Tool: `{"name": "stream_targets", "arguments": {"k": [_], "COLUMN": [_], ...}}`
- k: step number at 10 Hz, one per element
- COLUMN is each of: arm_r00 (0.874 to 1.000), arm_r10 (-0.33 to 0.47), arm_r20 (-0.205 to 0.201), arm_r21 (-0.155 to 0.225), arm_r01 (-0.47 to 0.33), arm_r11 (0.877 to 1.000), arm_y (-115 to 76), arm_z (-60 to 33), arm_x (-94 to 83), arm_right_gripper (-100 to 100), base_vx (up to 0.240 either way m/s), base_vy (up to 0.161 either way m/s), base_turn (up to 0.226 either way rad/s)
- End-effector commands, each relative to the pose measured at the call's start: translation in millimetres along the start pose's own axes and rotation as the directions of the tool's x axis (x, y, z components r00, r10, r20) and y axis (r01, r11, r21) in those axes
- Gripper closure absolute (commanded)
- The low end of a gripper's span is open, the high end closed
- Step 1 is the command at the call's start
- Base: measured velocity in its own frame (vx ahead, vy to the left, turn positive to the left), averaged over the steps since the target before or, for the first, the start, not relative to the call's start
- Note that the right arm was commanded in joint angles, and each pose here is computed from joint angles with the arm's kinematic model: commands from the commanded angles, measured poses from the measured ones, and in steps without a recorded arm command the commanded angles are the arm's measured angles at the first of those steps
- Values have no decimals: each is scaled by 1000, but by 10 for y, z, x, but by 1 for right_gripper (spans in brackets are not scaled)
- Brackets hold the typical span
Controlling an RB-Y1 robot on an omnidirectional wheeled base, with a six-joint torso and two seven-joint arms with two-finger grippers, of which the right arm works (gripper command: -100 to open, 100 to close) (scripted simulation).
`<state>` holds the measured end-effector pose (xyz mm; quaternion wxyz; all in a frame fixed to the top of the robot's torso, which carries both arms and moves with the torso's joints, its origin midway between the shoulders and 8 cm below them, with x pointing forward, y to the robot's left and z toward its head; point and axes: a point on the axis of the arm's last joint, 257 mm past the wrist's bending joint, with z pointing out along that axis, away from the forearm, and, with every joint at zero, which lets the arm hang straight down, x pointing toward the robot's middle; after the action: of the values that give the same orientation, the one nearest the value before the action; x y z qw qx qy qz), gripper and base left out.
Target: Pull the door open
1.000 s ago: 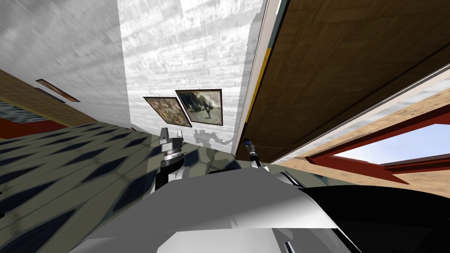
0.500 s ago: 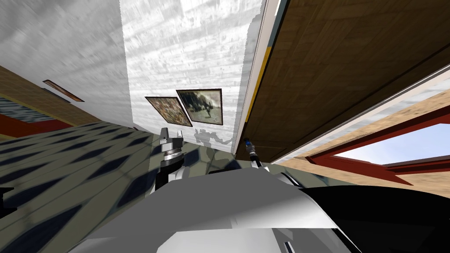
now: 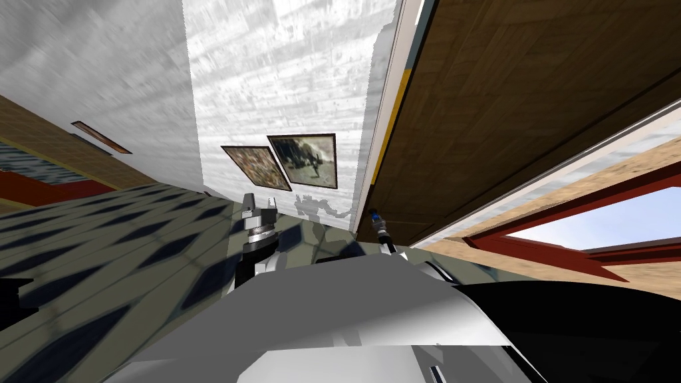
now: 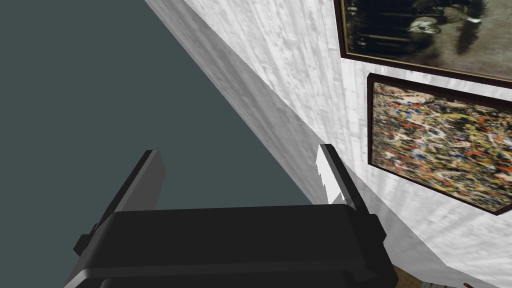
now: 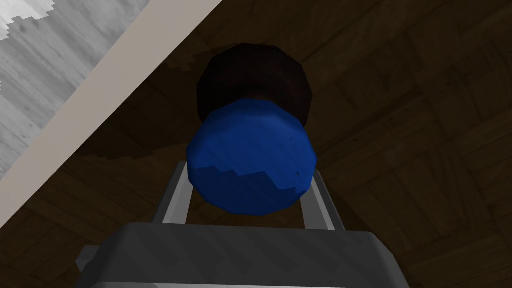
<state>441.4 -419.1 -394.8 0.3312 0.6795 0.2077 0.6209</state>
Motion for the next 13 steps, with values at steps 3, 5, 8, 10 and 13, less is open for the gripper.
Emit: {"name": "stream_targets", "arguments": {"k": [3, 5, 8, 10, 13], "arm_r00": [997, 989, 979, 970, 948], "arm_r10": [77, 144, 202, 242, 316], "arm_r20": [-21, -21, -21, -20, -19], "arm_r21": [-6, -3, -2, -1, 2], "arm_r01": [-77, -144, -202, -242, -316], "arm_r11": [997, 990, 979, 970, 949], "arm_y": [4, 2, 2, 1, -1], "arm_z": [42, 40, 39, 38, 35], "arm_x": [84, 80, 79, 77, 74], "arm_right_gripper": [100, 100, 100, 100, 100], "base_vx": [-17, -24, -21, -16, -15], "base_vy": [-5, -6, -4, -4, -2], "base_turn": [13, 19, 15, 7, 15]}}
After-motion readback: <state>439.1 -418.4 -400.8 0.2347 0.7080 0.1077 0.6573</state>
